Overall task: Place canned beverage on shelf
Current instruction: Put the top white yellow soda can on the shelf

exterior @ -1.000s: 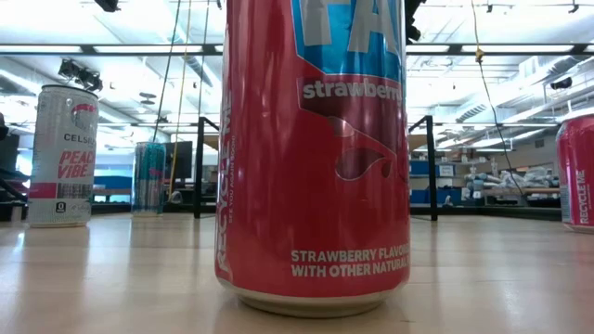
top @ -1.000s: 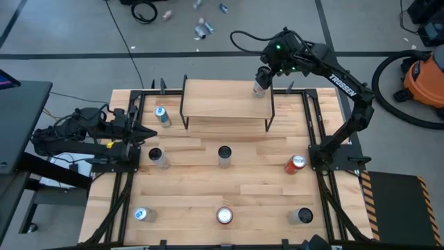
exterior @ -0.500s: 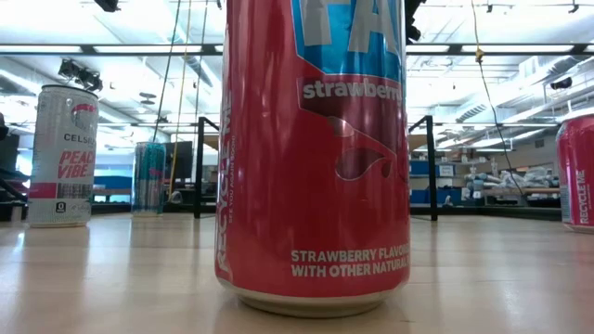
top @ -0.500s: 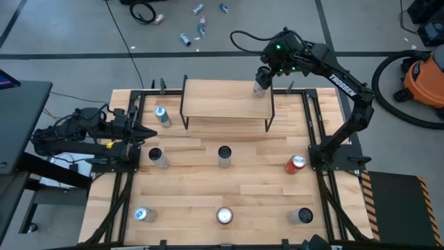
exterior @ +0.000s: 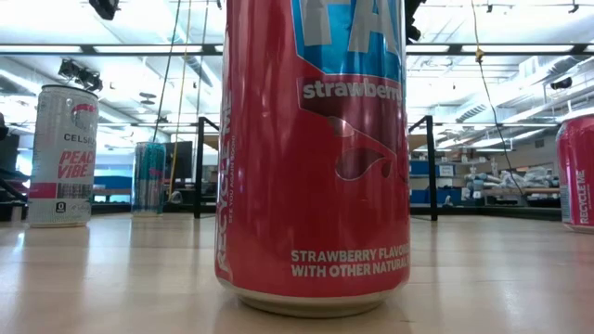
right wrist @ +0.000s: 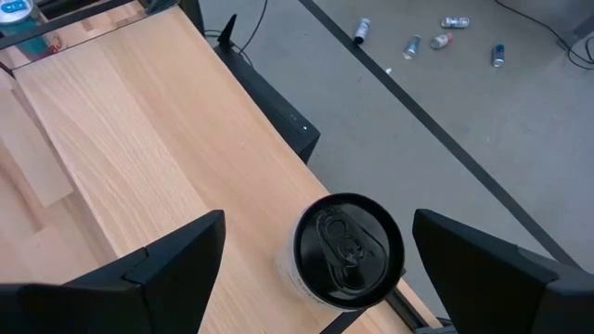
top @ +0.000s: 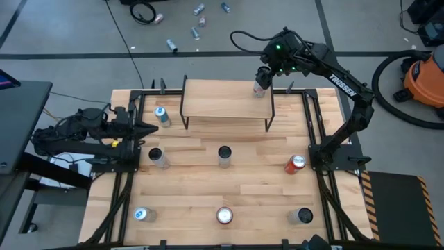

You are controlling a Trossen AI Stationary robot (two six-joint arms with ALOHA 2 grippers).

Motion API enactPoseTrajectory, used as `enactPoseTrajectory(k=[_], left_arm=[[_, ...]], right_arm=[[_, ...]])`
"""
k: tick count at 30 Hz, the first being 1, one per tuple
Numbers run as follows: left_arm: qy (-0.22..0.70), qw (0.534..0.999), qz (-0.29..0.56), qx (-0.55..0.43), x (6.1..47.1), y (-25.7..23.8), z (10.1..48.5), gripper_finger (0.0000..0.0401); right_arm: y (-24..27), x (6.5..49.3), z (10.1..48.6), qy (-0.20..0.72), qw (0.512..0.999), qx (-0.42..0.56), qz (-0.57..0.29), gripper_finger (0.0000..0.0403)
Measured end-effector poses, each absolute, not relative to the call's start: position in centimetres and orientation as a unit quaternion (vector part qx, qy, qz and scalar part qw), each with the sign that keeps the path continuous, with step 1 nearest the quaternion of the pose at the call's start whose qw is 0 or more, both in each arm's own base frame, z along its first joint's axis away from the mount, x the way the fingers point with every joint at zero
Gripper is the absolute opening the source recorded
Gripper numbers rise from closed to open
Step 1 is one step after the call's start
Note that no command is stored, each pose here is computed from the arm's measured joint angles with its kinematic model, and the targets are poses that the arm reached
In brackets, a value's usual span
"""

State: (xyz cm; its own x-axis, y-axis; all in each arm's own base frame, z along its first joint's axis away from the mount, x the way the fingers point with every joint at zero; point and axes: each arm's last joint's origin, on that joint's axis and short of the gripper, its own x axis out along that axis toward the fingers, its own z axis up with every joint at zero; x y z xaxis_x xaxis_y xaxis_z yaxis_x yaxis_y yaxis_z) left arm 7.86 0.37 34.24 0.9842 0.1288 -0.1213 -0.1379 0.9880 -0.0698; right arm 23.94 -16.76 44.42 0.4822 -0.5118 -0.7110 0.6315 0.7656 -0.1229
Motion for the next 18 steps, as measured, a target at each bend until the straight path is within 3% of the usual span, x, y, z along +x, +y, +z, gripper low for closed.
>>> enactPoseTrajectory(k=[12,18], left_arm=[[0.102,0.992,0.067,-0.022,10.6,0.4,33.7,0.0016],[0.082,0.994,0.067,-0.022,11.6,0.4,34.1,0.0016]], right_arm=[[-16.8,23.9,44.4,0.384,0.857,0.077,-0.335,0.0357],[-16.8,23.9,44.4,0.384,0.857,0.077,-0.335,0.0358]])
